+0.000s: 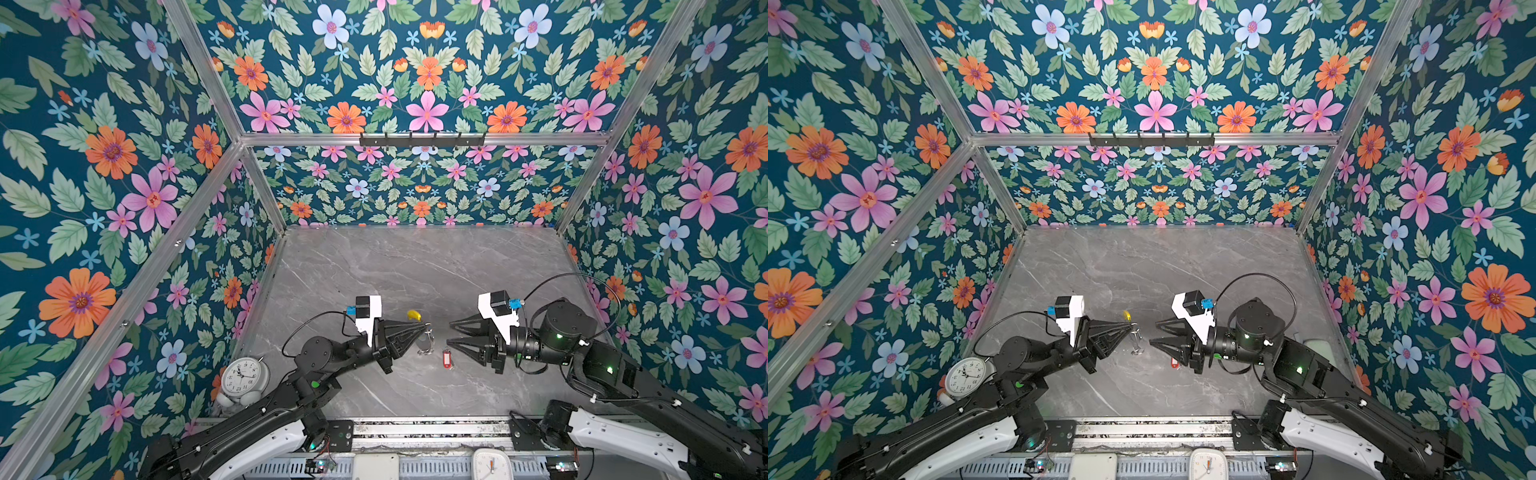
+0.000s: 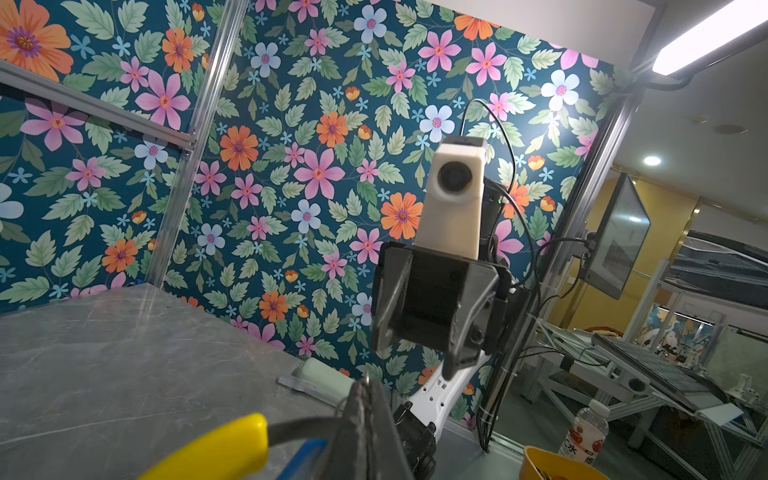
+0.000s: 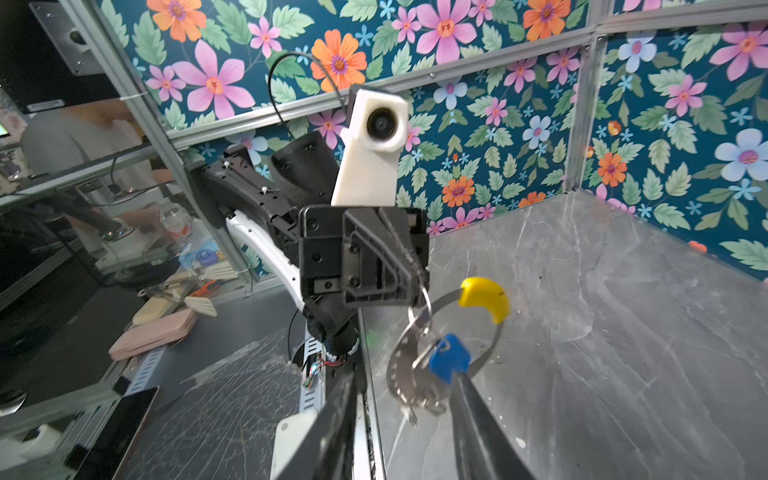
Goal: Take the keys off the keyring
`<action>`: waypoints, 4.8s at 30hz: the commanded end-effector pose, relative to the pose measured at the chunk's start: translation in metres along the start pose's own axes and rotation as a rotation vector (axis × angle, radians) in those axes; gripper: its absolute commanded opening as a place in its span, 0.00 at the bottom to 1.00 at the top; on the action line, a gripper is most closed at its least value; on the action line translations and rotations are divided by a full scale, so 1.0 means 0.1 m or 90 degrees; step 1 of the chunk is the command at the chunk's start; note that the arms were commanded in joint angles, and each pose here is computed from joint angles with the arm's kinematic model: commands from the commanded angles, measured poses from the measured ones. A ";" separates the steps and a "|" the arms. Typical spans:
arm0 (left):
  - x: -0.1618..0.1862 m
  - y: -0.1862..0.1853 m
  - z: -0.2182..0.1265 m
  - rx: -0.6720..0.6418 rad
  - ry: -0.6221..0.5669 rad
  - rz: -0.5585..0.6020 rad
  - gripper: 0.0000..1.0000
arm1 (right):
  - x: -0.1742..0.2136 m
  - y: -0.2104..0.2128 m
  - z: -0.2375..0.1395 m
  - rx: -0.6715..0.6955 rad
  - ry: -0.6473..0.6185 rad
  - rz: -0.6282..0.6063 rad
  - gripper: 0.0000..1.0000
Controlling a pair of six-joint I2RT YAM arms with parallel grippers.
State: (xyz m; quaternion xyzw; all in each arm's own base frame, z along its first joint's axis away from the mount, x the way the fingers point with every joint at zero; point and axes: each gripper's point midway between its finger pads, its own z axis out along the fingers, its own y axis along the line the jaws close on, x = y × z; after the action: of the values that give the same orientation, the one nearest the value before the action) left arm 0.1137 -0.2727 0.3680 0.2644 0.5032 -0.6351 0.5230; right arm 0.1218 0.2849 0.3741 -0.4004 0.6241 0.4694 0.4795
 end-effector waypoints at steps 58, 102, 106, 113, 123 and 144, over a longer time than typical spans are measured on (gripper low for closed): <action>0.34 -0.07 0.13 -0.027 0.284 -0.065 0.31 | 0.26 0.02 0.06 -0.103 0.207 0.050 0.00; -0.10 -0.09 0.02 -0.019 0.066 0.014 0.00 | 0.27 -0.07 0.29 -0.049 0.045 0.015 0.46; -0.12 -0.11 0.03 -0.013 0.059 0.013 0.00 | 0.28 -0.08 0.34 -0.048 0.053 0.019 0.35; -0.14 -0.08 0.01 -0.023 0.045 0.012 0.00 | 0.28 -0.08 0.34 -0.049 0.056 0.019 0.01; -0.20 -0.03 -0.01 -0.043 0.017 0.011 0.00 | 0.38 0.02 0.41 -0.087 0.111 0.020 0.00; -0.21 -0.02 -0.05 -0.037 -0.013 0.003 0.00 | 0.59 0.05 0.57 -0.115 0.154 0.037 0.00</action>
State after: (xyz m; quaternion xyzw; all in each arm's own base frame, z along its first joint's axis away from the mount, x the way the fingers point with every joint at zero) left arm 0.1204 -0.2685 0.3588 0.2525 0.5591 -0.6075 0.5045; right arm 0.1232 0.3370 0.3163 -0.4701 0.6461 0.4769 0.3664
